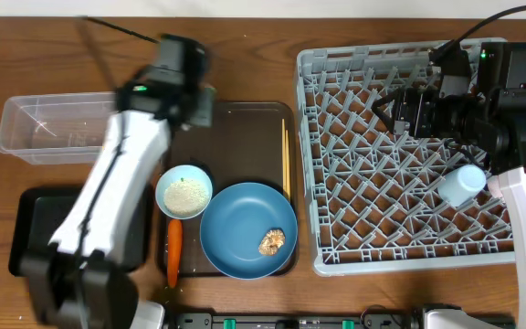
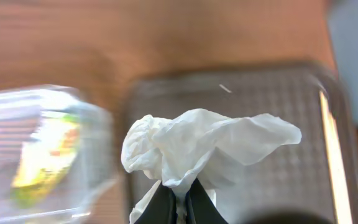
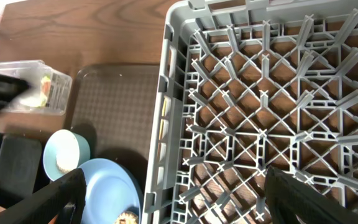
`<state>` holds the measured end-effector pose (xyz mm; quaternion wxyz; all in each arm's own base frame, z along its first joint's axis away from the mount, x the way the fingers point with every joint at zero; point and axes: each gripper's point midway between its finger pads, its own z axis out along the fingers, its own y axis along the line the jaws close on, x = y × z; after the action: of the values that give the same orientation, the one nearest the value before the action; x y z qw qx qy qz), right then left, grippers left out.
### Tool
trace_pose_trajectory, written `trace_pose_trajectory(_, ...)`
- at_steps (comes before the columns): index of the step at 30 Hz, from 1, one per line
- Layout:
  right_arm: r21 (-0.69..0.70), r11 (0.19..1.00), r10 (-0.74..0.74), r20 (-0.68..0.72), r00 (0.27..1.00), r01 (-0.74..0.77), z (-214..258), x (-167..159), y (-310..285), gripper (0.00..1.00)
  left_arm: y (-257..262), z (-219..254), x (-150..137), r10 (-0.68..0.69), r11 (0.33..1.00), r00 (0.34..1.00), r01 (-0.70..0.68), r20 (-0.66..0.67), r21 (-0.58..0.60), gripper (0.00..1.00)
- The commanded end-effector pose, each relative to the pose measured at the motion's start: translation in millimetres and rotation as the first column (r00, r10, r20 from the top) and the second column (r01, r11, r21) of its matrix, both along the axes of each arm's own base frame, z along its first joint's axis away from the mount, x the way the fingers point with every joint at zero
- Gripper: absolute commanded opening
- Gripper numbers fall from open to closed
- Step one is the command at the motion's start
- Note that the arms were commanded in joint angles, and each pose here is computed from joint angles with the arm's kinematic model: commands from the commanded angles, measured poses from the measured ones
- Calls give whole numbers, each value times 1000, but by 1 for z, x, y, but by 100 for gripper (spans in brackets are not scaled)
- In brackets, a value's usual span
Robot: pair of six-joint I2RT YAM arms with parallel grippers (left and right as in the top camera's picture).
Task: Sort waste into correct bins and load items into the dishwasher rack
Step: 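Carry the tissue to the clear bin and release it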
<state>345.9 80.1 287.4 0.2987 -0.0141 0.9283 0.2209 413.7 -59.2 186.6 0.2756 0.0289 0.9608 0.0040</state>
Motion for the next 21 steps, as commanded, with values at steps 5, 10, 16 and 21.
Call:
trace_pose_trajectory(5, 9, 1000, 17, 9, 1000, -17, 4, -1, 5, 85, 116, -30, 1, 348, 937, 935, -348, -66, 18, 6)
trace_pose_trajectory(10, 9, 1000, 17, 12, 1000, -17, 4, -1, 5, 85, 136, -55, 11, 366, 915, 922, -382, -126, -131, 23)
trace_pose_trajectory(16, 9, 1000, 17, 4, 1000, -17, 3, -2, 5, 85, 146, -49, 5, 407, 894, 904, -424, -132, -148, 59)
trace_pose_trajectory(21, 9, 1000, 17, 6, 1000, -17, 3, -2, 5, 85, 126, -15, -25, 376, 902, 915, -398, -149, -169, 59)
